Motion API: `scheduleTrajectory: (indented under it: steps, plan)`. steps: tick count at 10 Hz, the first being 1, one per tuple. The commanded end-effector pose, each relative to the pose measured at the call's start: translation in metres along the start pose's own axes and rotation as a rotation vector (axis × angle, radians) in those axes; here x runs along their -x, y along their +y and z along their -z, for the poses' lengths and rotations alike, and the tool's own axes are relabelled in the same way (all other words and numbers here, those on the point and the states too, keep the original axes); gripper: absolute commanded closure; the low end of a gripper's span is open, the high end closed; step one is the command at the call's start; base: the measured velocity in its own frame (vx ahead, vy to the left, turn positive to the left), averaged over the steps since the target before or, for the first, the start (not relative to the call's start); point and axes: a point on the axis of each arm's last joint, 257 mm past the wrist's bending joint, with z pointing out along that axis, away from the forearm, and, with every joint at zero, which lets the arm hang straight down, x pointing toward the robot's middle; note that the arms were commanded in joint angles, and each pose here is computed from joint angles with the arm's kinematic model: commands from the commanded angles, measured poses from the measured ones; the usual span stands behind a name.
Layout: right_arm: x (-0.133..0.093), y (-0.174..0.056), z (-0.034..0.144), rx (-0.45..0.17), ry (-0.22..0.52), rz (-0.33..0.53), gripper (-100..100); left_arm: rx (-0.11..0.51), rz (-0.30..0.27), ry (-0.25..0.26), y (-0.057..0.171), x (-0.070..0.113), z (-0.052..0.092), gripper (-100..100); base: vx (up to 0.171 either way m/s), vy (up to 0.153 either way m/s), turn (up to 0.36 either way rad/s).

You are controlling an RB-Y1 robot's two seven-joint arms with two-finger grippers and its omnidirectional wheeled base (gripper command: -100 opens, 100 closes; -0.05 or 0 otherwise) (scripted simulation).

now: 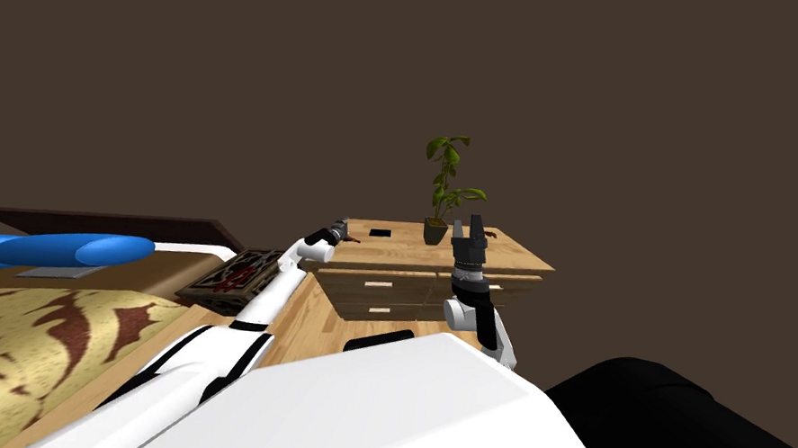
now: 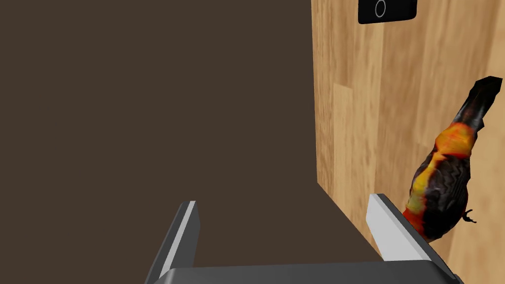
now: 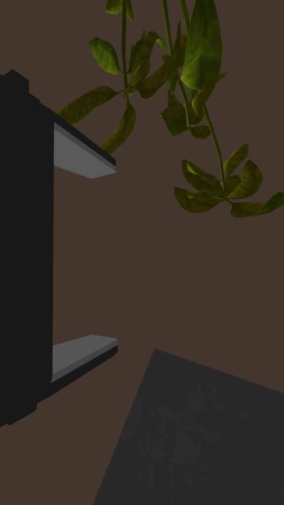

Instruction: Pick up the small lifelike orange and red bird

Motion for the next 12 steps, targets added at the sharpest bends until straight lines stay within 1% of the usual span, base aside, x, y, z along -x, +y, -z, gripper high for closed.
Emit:
scheduleTrajectory:
  steps: [1, 2, 3, 4, 5, 6, 7, 8, 9, 10, 11, 12]
  plan:
    - [0.000, 0.000, 0.000, 0.000, 0.000, 0.000, 0, 0.054, -0.006, -0.015, 0.005, 0.008, -0.008, -100, 0.003, -0.064, 0.006]
    - [0.000, 0.000, 0.000, 0.000, 0.000, 0.000, 0, 0.083, -0.003, -0.024, 0.016, 0.012, -0.009, -100, 0.011, -0.050, 0.004]
    - [0.000, 0.000, 0.000, 0.000, 0.000, 0.000, 0, 0.118, -0.008, -0.033, 0.016, 0.020, -0.013, -100, 0.019, -0.054, 0.003]
    - [0.000, 0.000, 0.000, 0.000, 0.000, 0.000, 0, 0.146, -0.005, -0.043, 0.028, 0.024, -0.013, -100, 0.014, -0.046, 0.002]
    - [0.000, 0.000, 0.000, 0.000, 0.000, 0.000, 0, 0.146, -0.005, -0.043, 0.028, 0.024, -0.013, -100, 0.004, -0.019, 0.003]
    - [0.000, 0.000, 0.000, 0.000, 0.000, 0.000, 0, 0.200, -0.007, -0.058, 0.035, 0.034, -0.016, -100, 0.013, -0.038, -0.002]
    - [0.000, 0.000, 0.000, 0.000, 0.000, 0.000, 0, 0.208, -0.005, -0.062, 0.039, 0.036, -0.016, -100, 0.009, -0.042, 0.005]
    - [0.000, 0.000, 0.000, 0.000, 0.000, 0.000, 0, 0.257, -0.005, -0.077, 0.045, 0.046, -0.017, -100, 0.007, -0.057, -0.001]
    - [0.000, 0.000, 0.000, 0.000, 0.000, 0.000, 0, 0.269, -0.003, -0.082, 0.050, 0.048, -0.017, -100, 0.016, -0.051, 0.003]
    - [0.000, 0.000, 0.000, 0.000, 0.000, 0.000, 0, 0.316, -0.002, -0.098, 0.056, 0.058, -0.017, -100, 0.037, -0.059, -0.005]
    - [0.000, 0.000, 0.000, 0.000, 0.000, 0.000, 0, 0.327, 0.000, -0.102, 0.060, 0.060, -0.016, -100, 0.025, -0.049, 0.002]
    - [0.000, 0.000, 0.000, 0.000, 0.000, 0.000, 0, 0.370, 0.001, -0.116, 0.064, 0.069, -0.015, -100, 0.015, -0.049, -0.003]
